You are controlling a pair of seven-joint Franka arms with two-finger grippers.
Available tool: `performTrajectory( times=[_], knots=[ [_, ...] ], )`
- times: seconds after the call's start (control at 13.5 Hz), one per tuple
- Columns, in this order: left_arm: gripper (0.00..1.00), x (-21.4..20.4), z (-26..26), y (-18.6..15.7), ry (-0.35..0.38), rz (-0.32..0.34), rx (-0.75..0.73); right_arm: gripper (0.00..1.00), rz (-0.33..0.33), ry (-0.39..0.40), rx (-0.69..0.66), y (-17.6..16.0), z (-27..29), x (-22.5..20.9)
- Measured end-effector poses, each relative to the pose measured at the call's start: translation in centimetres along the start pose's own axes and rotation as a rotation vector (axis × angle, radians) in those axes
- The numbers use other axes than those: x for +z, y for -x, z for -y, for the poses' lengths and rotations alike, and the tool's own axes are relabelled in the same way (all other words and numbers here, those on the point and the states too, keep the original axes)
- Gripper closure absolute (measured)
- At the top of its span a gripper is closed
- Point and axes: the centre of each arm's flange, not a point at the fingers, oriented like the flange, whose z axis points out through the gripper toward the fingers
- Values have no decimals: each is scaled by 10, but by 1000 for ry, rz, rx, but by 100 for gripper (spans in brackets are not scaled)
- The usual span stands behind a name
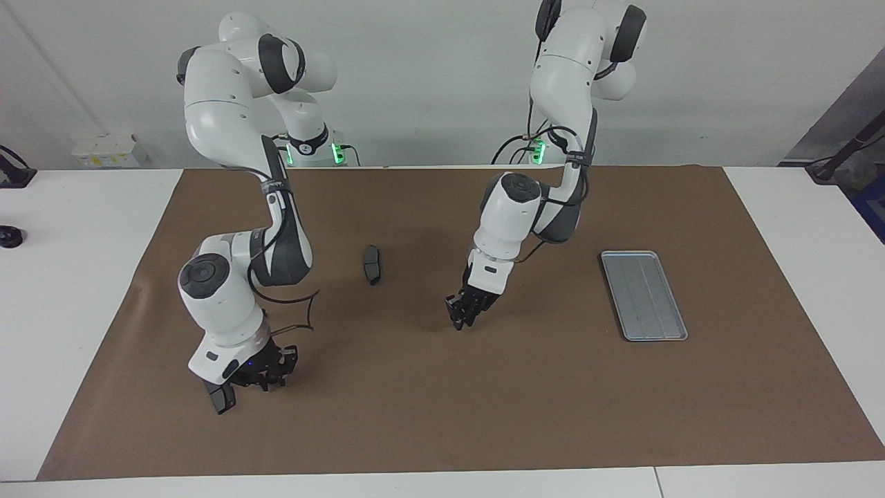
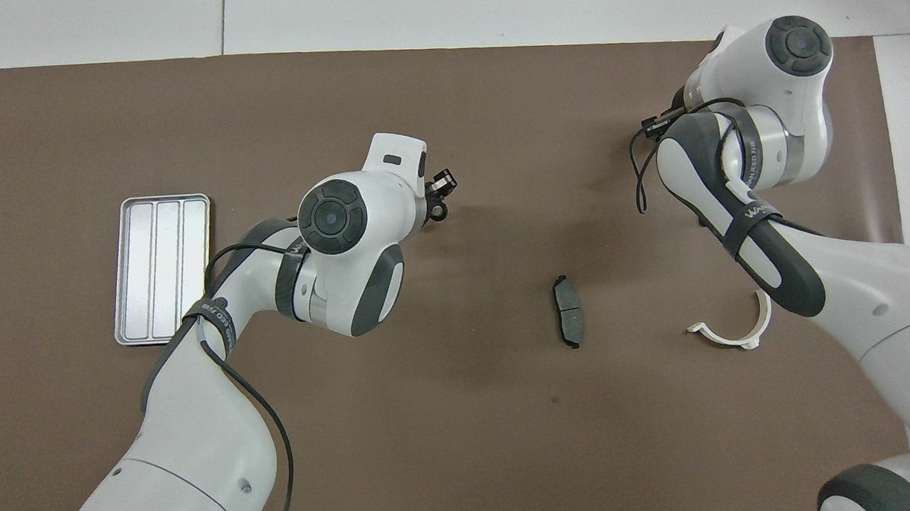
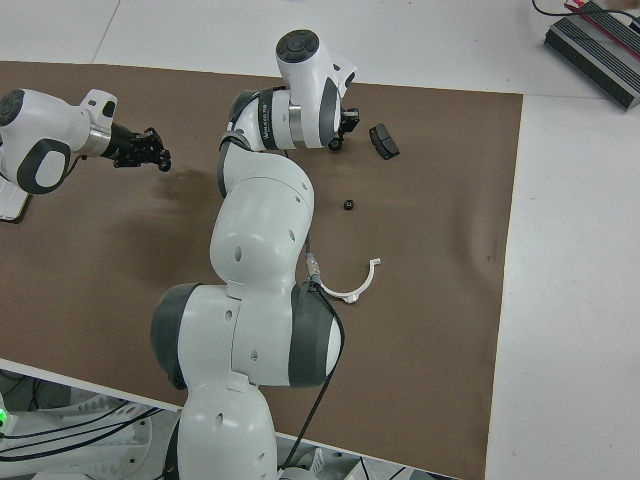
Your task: Place bearing gear from tray to pile
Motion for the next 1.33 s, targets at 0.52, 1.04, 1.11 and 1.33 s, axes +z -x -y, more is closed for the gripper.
performTrajectory(
  times=[0.52,1.04,1.11,1.33],
  knots=[
    [33,6,5,8,-27,23,-12,28,-6,-10,-15,-3,22,-9],
    [0,-105,58,-100,-111,-33,-31,29,19,-38,137,-18,200,-30],
    [0,-120,73,-115,-120,-29,-6,30,20,-42,156,-17,227,-31],
    [0,-148,126,-148,-150,-12,57,34,0,-61,175,-10,306,-38]
  ],
)
